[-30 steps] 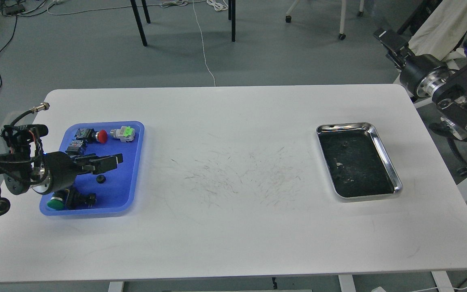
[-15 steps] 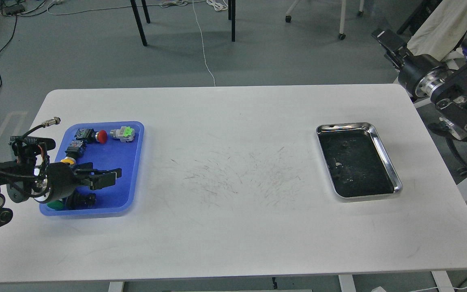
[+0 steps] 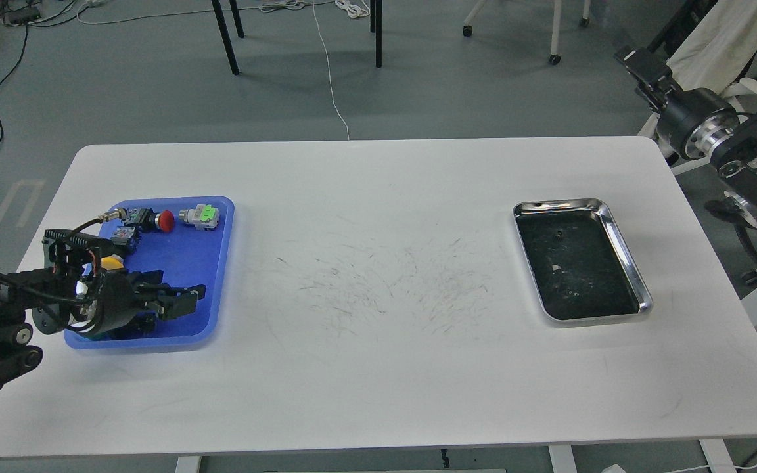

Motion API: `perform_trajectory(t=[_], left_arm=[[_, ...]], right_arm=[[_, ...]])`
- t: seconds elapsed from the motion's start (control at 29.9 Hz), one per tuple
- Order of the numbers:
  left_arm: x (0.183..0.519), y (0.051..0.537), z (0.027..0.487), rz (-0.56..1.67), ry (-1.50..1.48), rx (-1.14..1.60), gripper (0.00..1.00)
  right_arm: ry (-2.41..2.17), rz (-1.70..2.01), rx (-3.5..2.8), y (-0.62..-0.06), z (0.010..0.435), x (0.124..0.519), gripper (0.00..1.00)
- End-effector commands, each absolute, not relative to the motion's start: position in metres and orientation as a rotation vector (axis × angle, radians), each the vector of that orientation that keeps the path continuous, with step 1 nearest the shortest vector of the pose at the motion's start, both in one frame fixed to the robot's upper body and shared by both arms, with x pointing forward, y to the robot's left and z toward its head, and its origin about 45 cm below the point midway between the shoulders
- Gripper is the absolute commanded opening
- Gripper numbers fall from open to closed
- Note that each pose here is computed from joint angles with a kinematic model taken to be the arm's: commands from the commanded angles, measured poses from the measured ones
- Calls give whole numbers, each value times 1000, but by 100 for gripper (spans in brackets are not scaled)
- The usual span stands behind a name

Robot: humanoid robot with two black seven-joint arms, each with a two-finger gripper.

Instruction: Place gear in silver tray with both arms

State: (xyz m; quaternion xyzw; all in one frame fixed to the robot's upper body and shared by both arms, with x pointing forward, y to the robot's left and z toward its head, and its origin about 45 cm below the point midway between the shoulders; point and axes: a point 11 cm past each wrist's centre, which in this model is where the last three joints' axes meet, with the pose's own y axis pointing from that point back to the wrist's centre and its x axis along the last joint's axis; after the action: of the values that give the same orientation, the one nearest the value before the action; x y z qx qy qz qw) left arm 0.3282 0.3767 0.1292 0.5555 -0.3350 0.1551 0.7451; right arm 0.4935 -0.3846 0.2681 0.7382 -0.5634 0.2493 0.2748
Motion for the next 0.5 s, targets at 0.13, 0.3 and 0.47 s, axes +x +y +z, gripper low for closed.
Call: perform_trajectory(t=[0.13,0.3,0.47], left_arm=[[331,388,128,350,-741,1221,90],[329,384,125,336,-738,1201,86],[328,384,125,337,-742,1194,82]], right_arm=[[-1516,670,1984,-385,268,493,90],[-1513,668,1985,-384,267,493,90],[-1514,668,1983,-385,267,493,90]])
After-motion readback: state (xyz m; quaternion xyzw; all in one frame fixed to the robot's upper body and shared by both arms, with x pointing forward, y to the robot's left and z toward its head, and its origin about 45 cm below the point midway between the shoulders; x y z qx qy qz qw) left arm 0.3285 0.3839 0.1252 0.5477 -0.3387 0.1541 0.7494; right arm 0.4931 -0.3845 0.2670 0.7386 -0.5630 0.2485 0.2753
